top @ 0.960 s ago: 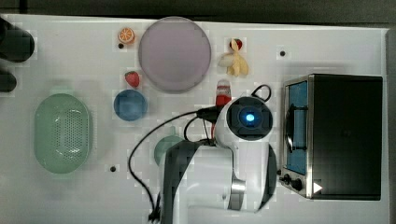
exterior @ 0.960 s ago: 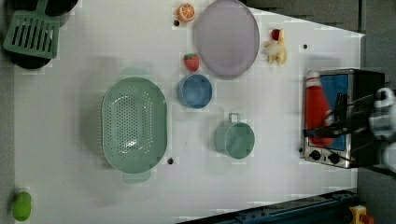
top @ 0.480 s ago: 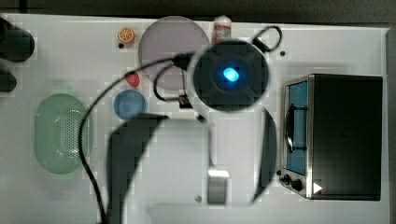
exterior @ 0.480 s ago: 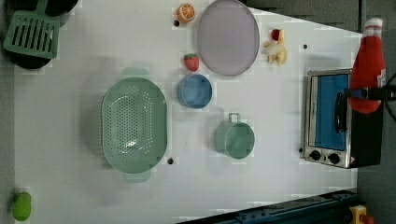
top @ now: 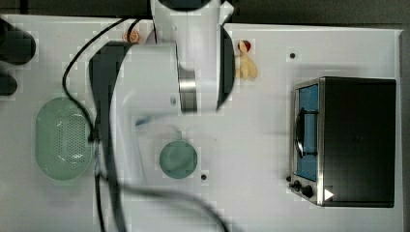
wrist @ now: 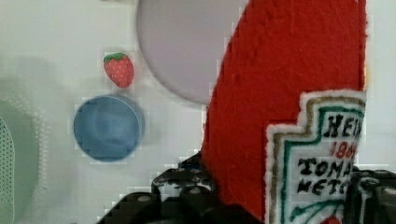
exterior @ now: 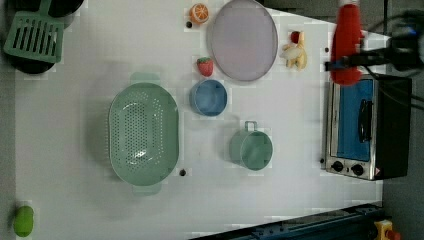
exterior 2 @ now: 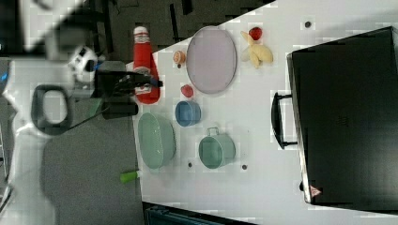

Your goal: Pick ketchup from table and place on plate.

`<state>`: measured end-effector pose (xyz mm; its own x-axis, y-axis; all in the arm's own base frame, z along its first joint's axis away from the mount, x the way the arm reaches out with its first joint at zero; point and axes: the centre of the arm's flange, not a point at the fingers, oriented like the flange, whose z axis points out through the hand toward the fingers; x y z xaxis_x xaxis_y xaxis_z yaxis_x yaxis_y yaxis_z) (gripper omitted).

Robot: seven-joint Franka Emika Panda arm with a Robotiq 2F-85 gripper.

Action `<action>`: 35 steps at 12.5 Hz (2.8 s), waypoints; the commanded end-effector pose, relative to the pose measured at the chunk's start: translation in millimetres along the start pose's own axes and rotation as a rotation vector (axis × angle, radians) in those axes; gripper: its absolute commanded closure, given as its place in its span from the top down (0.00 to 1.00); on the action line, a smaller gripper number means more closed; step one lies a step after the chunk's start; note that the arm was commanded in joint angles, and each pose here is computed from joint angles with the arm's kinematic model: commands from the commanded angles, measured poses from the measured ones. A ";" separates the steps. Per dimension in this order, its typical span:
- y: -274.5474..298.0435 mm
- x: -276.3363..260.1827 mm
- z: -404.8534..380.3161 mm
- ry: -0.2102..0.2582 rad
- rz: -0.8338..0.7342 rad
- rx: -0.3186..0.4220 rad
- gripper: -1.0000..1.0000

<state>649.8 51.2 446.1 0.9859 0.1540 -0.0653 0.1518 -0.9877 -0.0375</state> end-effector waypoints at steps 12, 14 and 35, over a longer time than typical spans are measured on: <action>23.6 94.0 239.9 0.046 0.106 0.066 0.67; 21.2 97.0 251.0 0.071 0.104 0.066 0.80; 42.9 -54.3 -114.0 -0.007 0.918 -0.022 1.00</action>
<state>608.7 -1.7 608.0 0.7796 -0.6260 0.0183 -0.6256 -0.7798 -0.0243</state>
